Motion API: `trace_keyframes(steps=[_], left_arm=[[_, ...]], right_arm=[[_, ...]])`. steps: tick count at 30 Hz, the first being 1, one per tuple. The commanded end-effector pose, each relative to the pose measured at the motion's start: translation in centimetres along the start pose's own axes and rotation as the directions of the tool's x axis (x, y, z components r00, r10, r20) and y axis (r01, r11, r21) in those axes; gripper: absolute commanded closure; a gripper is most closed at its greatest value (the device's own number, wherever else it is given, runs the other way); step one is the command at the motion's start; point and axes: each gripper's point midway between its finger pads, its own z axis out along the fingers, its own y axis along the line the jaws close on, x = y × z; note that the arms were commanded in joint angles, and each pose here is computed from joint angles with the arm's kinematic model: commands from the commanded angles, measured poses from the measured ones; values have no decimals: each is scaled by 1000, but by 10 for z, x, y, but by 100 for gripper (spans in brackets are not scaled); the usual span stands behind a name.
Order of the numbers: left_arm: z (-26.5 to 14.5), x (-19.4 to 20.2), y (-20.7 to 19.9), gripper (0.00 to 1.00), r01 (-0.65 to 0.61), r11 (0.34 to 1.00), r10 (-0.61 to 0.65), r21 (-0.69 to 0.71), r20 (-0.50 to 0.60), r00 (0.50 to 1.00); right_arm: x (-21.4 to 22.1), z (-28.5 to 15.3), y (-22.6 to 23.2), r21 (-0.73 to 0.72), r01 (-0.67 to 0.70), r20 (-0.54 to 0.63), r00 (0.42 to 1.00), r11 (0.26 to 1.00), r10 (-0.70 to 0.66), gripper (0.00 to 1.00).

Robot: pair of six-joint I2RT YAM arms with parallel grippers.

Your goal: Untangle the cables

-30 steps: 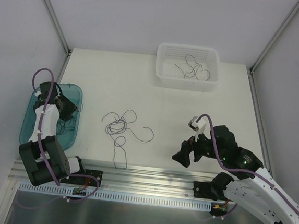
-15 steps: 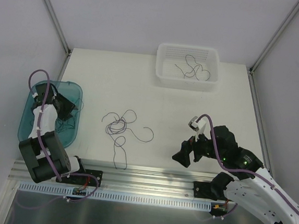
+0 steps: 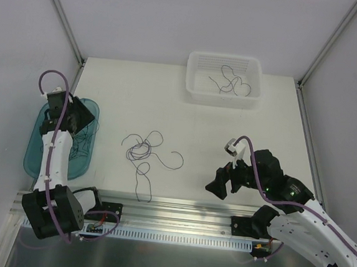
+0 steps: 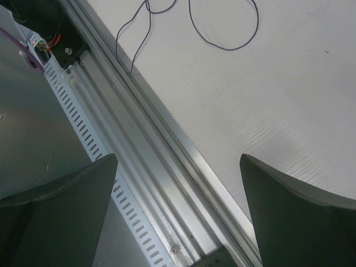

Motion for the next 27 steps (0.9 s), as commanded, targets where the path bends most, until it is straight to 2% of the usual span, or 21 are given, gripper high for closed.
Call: trace_keyframes(steps=[1, 11, 17, 22, 27], left_arm=[[4, -5, 2, 49, -127, 988, 130, -85, 25, 991], [32, 13, 7, 54, -243, 947, 237, -210, -54, 970], [32, 6, 3, 55, -307, 913, 312, -268, -25, 950], [31, 3, 0, 55, -389, 858, 410, -336, -11, 912], [37, 9, 3, 58, -451, 811, 469, -373, -47, 882]], right_arm=[[-2, 1, 0, 0, 8, 9, 1000, 1000, -8, 3], [-1, 2, 0, 4, 8, 5, 1000, 1000, -8, 3], [-1, 3, -1, 5, 7, 2, 1000, 1000, -7, 3], [-1, 4, -2, 7, 7, 1, 1000, 1000, -7, 3], [-1, 4, -1, 5, 8, 2, 1000, 1000, -8, 3]])
